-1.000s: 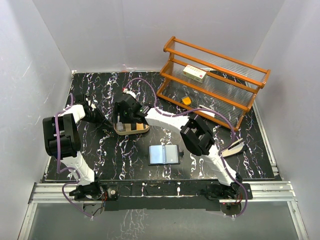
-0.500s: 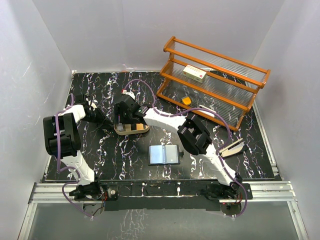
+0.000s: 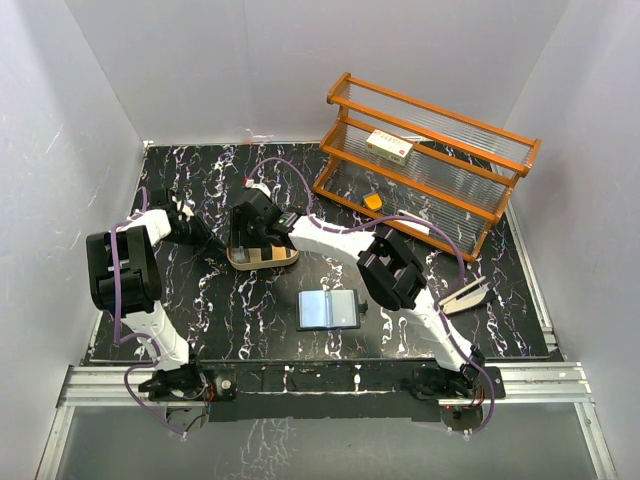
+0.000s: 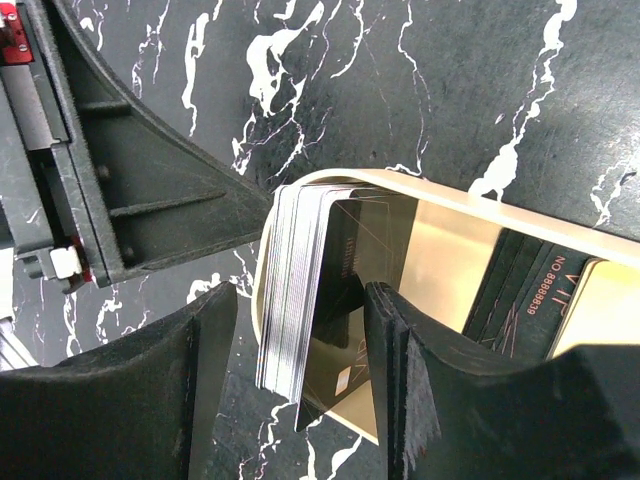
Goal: Put the credit cards into the card holder
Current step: Pick up the credit card from the storage box.
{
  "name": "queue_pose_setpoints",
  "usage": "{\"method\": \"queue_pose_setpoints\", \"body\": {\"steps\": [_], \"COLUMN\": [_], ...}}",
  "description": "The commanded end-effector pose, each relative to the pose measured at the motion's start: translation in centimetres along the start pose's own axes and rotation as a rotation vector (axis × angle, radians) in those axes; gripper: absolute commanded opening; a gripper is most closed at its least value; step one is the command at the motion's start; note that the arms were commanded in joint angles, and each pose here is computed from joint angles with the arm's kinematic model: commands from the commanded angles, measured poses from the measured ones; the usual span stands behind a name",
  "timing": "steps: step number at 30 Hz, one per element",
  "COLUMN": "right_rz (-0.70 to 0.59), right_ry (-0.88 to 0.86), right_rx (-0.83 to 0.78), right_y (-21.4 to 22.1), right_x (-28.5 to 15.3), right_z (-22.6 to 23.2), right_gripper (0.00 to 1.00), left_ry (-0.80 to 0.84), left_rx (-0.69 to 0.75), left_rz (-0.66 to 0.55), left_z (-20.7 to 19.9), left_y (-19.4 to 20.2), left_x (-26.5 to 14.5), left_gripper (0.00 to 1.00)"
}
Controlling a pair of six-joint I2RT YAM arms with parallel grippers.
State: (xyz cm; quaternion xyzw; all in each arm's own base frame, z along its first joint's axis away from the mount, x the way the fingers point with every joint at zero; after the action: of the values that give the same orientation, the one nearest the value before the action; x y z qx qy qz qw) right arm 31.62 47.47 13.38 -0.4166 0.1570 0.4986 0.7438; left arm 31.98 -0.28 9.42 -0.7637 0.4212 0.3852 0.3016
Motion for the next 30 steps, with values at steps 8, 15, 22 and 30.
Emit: {"method": "queue_pose_setpoints", "body": {"steps": [8,15,22,30], "right_rz": [-0.076,-0.089,-0.121,-0.168], "right_ry": [-0.151,-0.13,-0.08,-0.043], "right_rx": [-0.007,-0.007,-0.01,-0.007], "right_y": [-2.5,-2.5,-2.9,-3.3], "right_x": [-3.9,-3.9,-4.3,-5.6], "right_z": [4.0,3.8,3.3,3.0], "right_gripper": [0.51,0.36,0.19,0.13], "left_ry": [0.027,0.023,0.02,0.021], "left_rx": [-0.007,-0.007,-0.002,0.003], "left_rz": [0.03,0.032,0.025,0.007], "left_z": [0.0,0.0,-0.1,-0.6], "left_y": [0.2,0.1,-0.1,-0.2], "left_x": [0.1,0.2,-0.1,-0.8], "left_gripper": [0.25,0.24,0.25,0.25]}}
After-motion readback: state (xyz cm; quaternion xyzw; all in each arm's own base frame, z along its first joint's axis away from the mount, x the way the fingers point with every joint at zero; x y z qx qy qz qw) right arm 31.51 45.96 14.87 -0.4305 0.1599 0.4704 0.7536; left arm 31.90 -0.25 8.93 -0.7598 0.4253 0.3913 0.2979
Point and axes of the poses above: each gripper's point midway between its finger pads, its own x axis out along the fingers, its own z axis along the line the jaws close on, y = z × x, the point moved 8 cm from there along -x, back along the fingers, and after that the axes turned 9 degrees about x, right-handed, at the moved point
